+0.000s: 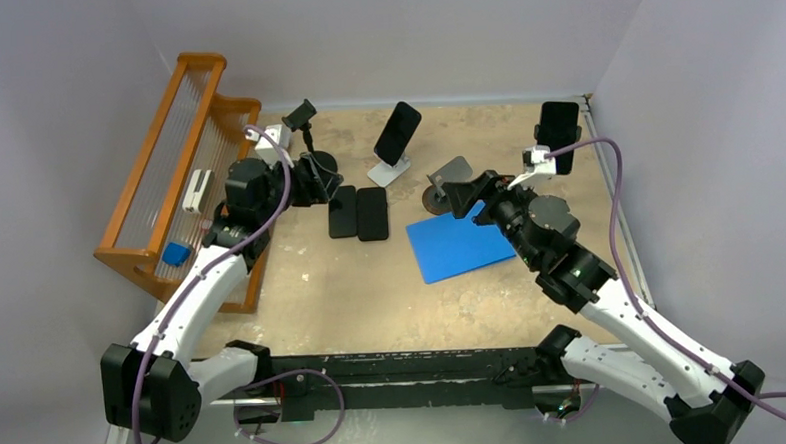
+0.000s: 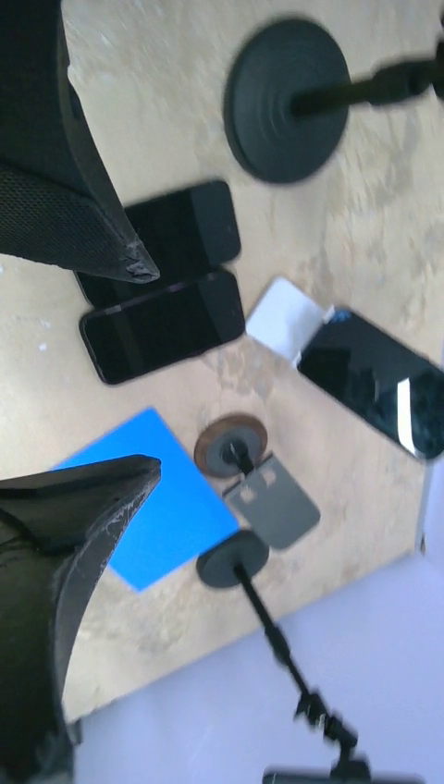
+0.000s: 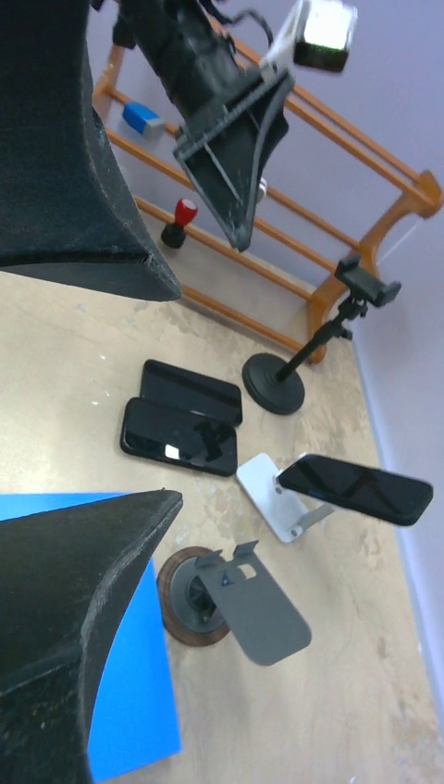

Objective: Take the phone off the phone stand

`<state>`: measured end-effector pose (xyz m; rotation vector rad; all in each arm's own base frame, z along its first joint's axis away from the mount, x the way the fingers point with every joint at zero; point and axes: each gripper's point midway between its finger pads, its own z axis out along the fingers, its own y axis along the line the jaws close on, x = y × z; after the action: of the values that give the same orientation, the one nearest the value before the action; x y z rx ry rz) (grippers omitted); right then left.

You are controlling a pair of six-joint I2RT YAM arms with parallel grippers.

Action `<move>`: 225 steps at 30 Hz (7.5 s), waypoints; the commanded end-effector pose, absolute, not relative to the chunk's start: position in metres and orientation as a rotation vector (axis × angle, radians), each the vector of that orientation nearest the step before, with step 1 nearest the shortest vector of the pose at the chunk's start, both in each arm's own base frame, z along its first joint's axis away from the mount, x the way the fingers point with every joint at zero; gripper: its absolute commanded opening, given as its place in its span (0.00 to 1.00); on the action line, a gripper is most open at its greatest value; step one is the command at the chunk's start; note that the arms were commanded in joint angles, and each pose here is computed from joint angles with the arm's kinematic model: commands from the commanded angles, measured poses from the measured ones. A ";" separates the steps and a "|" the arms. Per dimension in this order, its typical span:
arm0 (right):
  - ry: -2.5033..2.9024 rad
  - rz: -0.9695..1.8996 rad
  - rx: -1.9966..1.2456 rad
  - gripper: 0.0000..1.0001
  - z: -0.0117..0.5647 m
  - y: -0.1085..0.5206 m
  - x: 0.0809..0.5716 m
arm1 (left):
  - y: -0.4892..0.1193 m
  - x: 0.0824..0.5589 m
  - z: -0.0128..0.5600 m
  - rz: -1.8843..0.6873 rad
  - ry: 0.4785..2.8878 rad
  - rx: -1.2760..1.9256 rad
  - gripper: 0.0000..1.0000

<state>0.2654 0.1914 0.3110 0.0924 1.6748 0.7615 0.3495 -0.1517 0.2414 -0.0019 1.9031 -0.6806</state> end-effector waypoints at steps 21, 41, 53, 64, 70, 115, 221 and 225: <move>1.518 0.694 0.159 0.74 0.351 0.264 0.384 | -0.200 0.242 0.332 -0.848 1.469 0.467 0.80; 1.632 0.704 0.205 0.75 0.296 0.276 0.502 | -0.196 0.233 0.339 -0.757 1.434 0.485 0.75; 1.655 0.621 0.223 0.71 0.270 0.255 0.537 | -0.199 0.239 0.329 -0.747 1.478 0.489 0.72; 1.711 0.589 0.257 0.67 0.240 0.259 0.555 | -0.202 0.239 0.327 -0.756 1.483 0.500 0.72; 1.719 0.586 0.265 0.67 0.233 0.260 0.561 | -0.203 0.238 0.327 -0.760 1.483 0.504 0.71; 1.744 0.597 0.261 0.46 0.216 0.262 0.580 | -0.207 0.237 0.324 -0.771 1.493 0.518 0.71; 1.465 1.028 0.134 0.00 0.370 0.264 0.455 | -0.203 0.235 0.328 -0.750 1.478 0.492 0.70; 1.451 1.081 0.092 0.00 0.386 0.271 0.431 | -0.201 0.235 0.330 -0.750 1.474 0.477 0.70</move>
<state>0.4652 0.2616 0.3029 0.1538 1.6552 0.9135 0.2368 -0.2037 0.2968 0.4961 1.5697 -0.7528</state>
